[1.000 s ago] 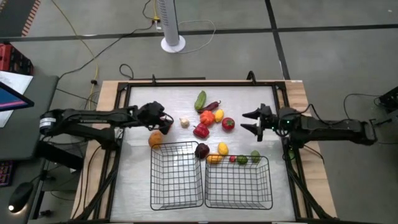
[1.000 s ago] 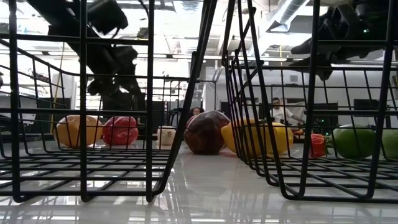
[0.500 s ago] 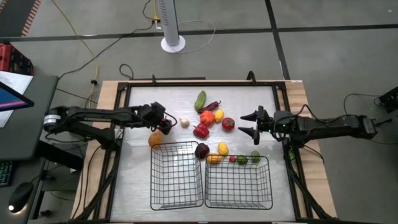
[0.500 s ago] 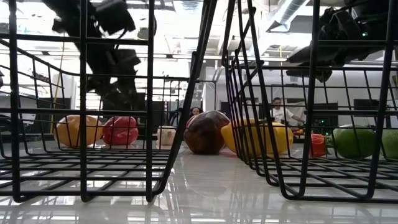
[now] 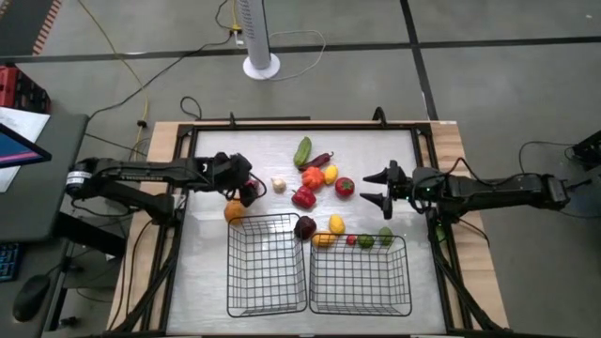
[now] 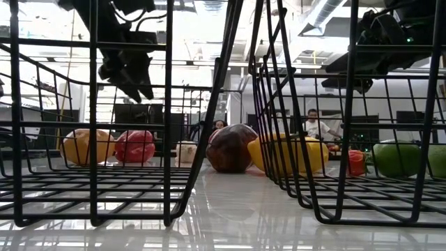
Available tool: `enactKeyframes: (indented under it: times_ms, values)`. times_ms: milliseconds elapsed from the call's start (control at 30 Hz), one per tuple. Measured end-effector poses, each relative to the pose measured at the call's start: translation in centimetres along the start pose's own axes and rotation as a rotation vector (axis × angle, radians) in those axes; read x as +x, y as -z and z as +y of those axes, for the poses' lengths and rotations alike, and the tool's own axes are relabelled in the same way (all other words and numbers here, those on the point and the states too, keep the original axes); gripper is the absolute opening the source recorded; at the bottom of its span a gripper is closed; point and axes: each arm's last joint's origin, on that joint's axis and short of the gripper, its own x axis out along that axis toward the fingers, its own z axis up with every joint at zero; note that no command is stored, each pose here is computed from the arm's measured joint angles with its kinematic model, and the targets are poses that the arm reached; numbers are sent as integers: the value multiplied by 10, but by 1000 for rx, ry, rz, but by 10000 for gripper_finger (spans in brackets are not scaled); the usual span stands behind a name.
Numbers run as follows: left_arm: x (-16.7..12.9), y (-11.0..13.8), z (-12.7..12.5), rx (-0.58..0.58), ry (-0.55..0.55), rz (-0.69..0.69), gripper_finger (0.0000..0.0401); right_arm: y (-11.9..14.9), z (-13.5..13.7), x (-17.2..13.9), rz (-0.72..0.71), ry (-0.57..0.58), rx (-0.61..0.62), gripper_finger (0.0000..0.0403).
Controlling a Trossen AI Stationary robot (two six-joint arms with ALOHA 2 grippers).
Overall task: Sort produce into baskets
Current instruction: Put the left red bell pepper into the left black wire basket
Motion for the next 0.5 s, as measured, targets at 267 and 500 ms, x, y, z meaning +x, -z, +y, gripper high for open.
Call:
enactKeyframes:
  times_ms: [267,500]
  values:
    - [21,11,2,50,-53,70,379,0,0,0,-1,-1,-8,302]
    - [51,13,-7,122,-95,132,393,0,0,0,-1,-1,-8,302]
